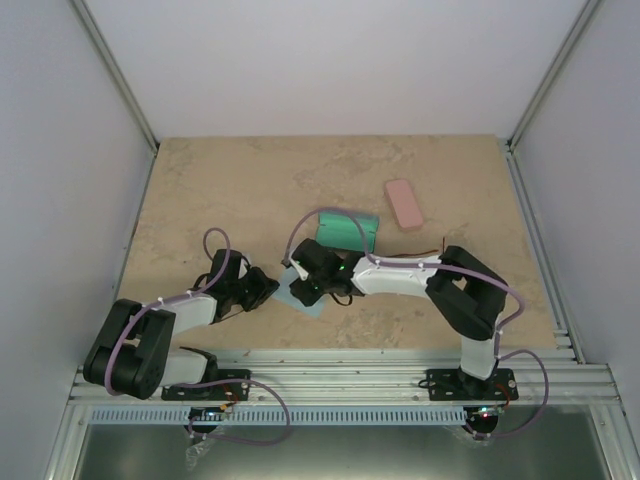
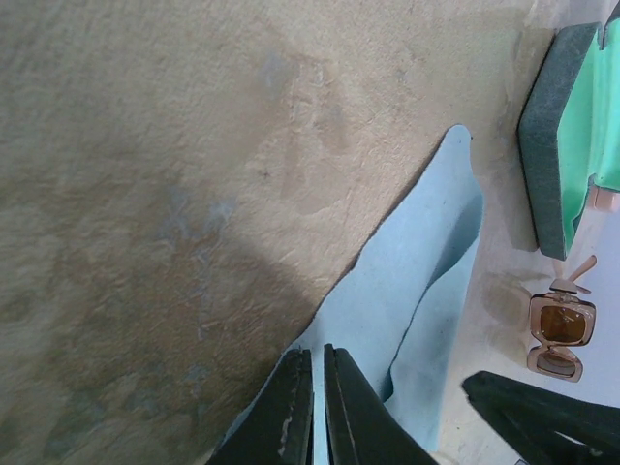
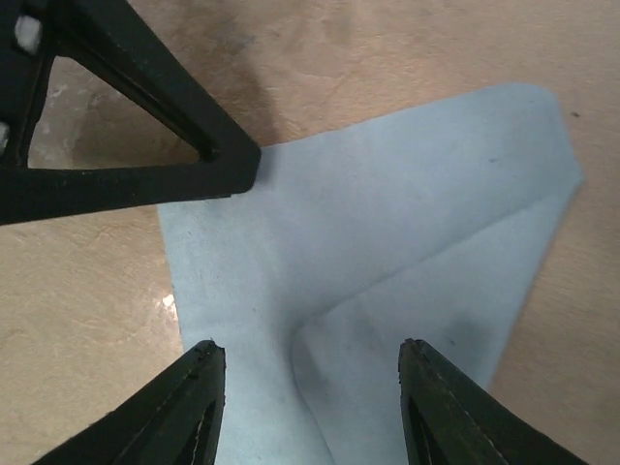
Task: Organize the sunglasses
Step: Adjust the glasses cleaning cloth at the center of the board.
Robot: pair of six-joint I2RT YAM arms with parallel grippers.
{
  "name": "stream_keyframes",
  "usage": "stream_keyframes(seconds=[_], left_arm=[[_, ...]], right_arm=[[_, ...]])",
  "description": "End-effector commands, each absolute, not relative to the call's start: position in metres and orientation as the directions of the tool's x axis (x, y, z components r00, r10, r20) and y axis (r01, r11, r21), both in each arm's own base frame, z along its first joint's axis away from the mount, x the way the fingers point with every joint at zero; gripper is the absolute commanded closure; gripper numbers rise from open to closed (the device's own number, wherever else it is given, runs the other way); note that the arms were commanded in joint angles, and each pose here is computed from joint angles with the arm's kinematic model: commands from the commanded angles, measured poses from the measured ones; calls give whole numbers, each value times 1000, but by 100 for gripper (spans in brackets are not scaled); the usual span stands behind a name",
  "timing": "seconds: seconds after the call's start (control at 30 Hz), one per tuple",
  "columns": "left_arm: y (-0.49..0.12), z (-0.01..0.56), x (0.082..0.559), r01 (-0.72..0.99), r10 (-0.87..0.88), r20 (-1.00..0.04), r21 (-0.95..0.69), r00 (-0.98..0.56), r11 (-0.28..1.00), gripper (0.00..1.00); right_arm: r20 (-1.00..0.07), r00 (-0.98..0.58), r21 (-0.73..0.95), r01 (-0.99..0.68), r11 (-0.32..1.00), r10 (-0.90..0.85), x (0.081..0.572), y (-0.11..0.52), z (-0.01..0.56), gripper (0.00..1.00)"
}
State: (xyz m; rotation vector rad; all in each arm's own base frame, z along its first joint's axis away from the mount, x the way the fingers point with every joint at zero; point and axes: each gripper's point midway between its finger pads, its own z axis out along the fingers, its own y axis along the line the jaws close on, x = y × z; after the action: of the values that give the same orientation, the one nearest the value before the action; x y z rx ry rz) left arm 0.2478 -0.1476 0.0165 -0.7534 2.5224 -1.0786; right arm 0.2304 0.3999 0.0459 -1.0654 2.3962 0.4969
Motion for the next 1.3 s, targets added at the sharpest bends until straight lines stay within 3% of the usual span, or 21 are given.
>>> stream_keyframes(seconds=[0.0, 0.13, 0.3, 0.53, 0.7, 1.13, 1.27], left_arm=[[-143, 3, 237, -393, -568, -32, -690, -822, 607, 92], [-142, 2, 237, -394, -569, -32, -688, -822, 609, 92], [-142, 1, 236, -396, -568, -30, -687, -822, 609, 92], [-141, -1, 235, -399, -569, -30, -682, -822, 612, 92], [-141, 0, 235, -399, -570, -30, -684, -821, 611, 92], [-142, 3, 235, -390, -565, -32, -691, -824, 608, 92], [-148, 9, 237, -374, -555, -24, -715, -831, 591, 88]], right_arm=[[-520, -561, 72, -780, 621, -644, 232, 408, 30, 52], [-515, -571, 39, -761, 648, -639, 237, 411, 24, 58], [-517, -640, -2, -663, 749, -569, 250, 398, 23, 79], [-543, -677, 27, -605, 796, -497, 250, 384, 32, 85], [-533, -692, 19, -585, 811, -486, 253, 376, 30, 99], [-530, -733, -118, -434, 893, -426, 289, 317, 33, 99], [-526, -735, -135, -425, 895, -429, 291, 315, 32, 82]])
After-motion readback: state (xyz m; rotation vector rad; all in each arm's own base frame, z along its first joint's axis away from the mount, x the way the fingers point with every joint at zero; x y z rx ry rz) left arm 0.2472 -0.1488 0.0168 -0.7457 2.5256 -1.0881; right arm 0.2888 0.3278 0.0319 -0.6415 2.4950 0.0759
